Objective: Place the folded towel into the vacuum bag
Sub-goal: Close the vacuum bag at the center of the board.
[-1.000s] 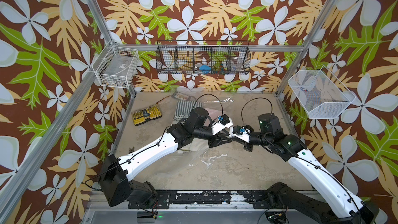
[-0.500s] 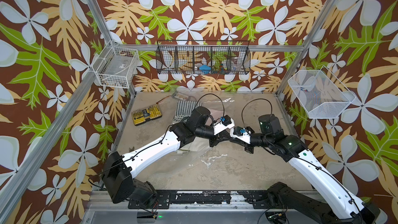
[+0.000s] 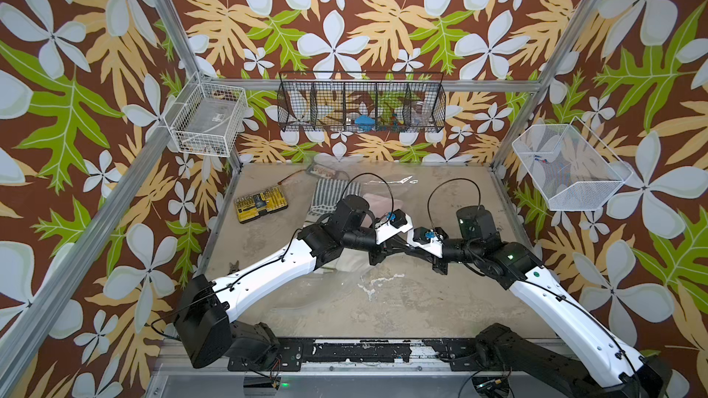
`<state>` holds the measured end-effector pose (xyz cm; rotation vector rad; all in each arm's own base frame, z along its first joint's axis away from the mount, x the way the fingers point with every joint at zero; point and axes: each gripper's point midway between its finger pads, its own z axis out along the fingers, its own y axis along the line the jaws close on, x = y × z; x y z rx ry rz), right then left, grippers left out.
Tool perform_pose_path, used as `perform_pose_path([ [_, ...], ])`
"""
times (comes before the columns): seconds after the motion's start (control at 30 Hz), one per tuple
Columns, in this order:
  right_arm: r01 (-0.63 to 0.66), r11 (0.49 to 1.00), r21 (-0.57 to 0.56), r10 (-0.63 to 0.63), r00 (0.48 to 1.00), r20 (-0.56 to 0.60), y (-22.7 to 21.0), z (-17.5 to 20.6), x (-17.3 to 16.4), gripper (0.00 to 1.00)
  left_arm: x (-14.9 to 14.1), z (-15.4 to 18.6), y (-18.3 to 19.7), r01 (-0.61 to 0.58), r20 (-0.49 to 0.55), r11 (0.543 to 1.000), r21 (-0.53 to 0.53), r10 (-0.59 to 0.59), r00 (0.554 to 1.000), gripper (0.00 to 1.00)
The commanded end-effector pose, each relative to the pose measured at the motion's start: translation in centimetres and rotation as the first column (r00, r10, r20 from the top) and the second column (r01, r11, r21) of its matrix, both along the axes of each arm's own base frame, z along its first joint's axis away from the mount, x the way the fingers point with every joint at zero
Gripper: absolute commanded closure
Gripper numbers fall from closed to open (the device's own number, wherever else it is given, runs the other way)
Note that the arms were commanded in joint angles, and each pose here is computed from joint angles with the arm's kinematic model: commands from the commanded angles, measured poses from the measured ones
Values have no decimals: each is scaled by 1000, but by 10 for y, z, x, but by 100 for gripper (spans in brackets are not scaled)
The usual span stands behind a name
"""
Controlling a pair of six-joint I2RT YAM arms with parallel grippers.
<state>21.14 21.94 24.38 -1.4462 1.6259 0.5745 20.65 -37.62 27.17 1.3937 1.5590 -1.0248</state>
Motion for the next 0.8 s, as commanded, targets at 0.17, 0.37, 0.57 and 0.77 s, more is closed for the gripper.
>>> perform_pose_path([
  [0.17,28,1000,-4,-28,999,42,0,1,12,84,1,5,-1,-9,-21,1000,-11,8,1000,100],
  [0.37,47,999,-24,-46,998,37,-3,-3,13,76,2,3,-1,-13,-18,1000,-4,13,1000,100],
  [0.57,49,998,-24,-49,998,30,-5,-3,11,75,4,-1,-1,-20,-20,1000,7,20,1000,100],
  [0.77,44,999,-23,-44,999,21,-2,-3,13,99,4,1,-1,-22,-20,1000,4,22,1000,100],
])
